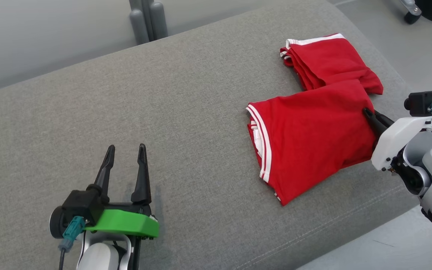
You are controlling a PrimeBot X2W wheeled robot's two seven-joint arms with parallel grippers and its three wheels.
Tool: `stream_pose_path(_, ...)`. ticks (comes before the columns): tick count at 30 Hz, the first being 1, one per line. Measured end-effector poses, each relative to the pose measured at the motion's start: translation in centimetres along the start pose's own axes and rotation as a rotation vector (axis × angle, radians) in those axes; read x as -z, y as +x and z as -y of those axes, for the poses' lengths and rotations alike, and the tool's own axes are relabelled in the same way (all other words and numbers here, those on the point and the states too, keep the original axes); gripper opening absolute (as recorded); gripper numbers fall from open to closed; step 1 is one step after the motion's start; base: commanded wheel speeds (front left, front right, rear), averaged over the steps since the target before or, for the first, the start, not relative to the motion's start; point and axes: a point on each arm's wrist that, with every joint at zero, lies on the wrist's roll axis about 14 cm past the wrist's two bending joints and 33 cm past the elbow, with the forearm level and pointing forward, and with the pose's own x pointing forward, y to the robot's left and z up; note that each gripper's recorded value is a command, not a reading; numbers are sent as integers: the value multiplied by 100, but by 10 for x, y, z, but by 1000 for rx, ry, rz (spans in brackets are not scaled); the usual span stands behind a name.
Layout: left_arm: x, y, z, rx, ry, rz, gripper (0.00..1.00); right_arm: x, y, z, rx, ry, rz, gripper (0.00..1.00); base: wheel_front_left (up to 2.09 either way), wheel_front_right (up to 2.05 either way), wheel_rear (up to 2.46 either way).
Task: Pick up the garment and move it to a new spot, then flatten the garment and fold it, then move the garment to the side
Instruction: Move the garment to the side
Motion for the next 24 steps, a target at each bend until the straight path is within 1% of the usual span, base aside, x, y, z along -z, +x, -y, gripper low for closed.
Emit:
stream_pose_path(3,6,3,4,16,-7,-15,100,-1,-1,4,12,-2,3,0,0,0,0)
stream_pose_path(8,2,1,2,4,-9,-7,100,-9,2,-8,-22,-42,22,0,0,0,0)
stream_pose_path(14,-9,-7,-5,-27,-7,18,100,-40,11,-34,-97,-98,82,0,0,0,0)
stream_pose_path(18,-16,-13,-9,-47,-12,33,100,-70,20,-52,-136,-135,134,0,0,0,0)
stream_pose_path(24,-20,-20,-20,-85,-10,42,100,-113,38,-75,-165,-168,203,0,0,0,0)
